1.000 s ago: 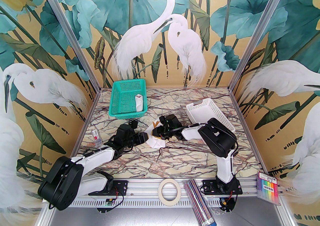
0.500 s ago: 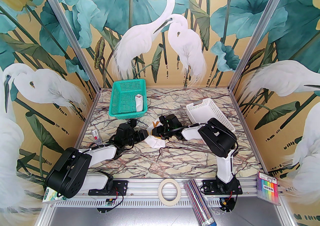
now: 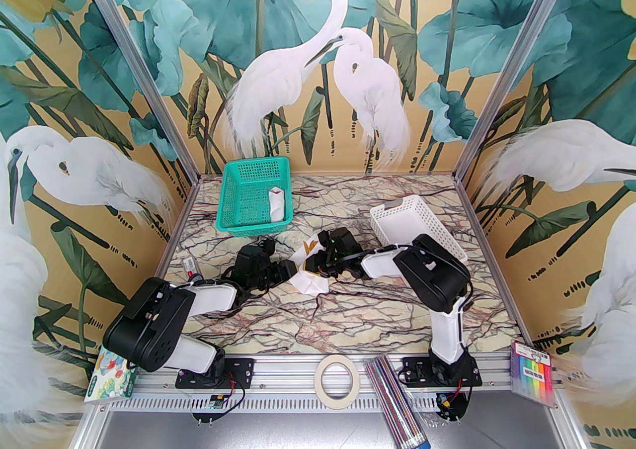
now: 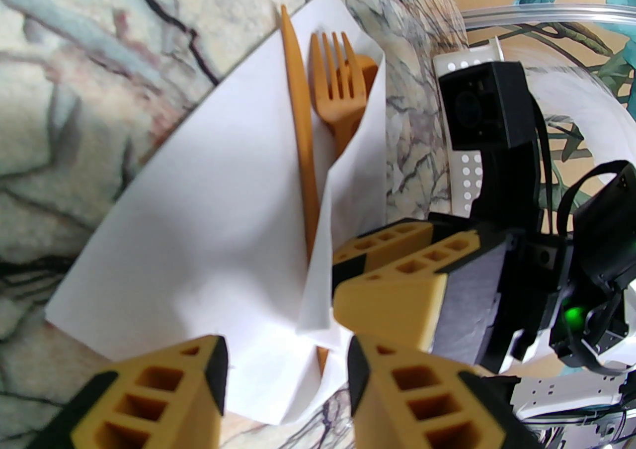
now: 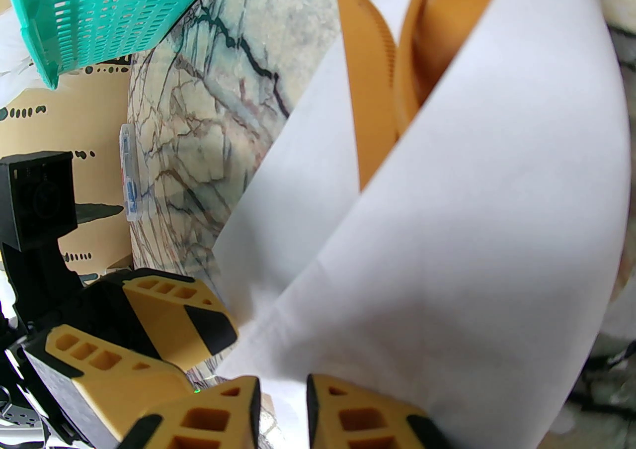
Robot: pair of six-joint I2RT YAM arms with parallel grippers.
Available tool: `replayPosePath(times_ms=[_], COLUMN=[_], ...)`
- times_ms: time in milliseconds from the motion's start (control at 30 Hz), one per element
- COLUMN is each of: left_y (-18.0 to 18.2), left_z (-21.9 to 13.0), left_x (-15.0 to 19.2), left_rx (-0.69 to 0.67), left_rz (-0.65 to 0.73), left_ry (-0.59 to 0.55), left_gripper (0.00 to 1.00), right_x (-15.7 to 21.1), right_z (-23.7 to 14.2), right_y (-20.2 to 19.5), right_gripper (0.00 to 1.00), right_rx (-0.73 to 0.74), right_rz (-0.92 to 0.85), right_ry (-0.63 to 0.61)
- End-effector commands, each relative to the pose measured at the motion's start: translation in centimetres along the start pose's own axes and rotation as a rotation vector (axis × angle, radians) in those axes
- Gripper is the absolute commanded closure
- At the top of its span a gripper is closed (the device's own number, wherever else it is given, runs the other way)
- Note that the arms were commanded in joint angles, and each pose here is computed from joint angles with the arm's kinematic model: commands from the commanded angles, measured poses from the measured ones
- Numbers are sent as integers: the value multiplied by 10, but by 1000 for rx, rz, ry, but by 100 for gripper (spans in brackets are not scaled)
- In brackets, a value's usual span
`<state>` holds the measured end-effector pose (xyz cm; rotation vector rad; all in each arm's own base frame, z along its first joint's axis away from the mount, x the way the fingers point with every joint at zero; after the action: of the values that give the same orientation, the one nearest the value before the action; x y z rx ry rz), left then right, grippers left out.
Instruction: Place the utensils on the paper napkin and roll it up
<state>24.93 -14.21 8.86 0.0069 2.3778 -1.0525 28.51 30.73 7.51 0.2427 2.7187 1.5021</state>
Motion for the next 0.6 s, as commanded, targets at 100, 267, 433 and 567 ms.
replayPosePath(times_ms=[100, 267, 433, 567], left_y=[-8, -7, -7, -5], left_z=[6, 10, 14, 17], left_x=[-13, -15, -16, -16], left_rx=[66, 69, 81, 72], left_rz=[14, 14, 19, 14], left_ry=[-13, -9, -6, 5], left_gripper=[57, 60, 63, 67], right_x=[4, 3, 4, 3], right_z=[6, 6, 7, 7], right_y=[-18, -17, -18, -17], right_gripper=[75, 75, 75, 75], right_rx=[65, 62, 61, 59], right_rz=[29, 30, 31, 31], right_ry=[9, 11, 16, 15])
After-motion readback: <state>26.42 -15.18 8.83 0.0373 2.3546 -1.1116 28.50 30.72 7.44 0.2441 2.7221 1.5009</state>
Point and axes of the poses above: each hand's point on the last joint's axis, 136 mm out from that joint toward the fingers, its own z axis out along the fingers, its own y axis along the line the jaws close on, x = y × z, the point moved 8 cm from there along -z, back along the fingers, and after that the axes turned 13 degrees about z, right-handed, at the moved point
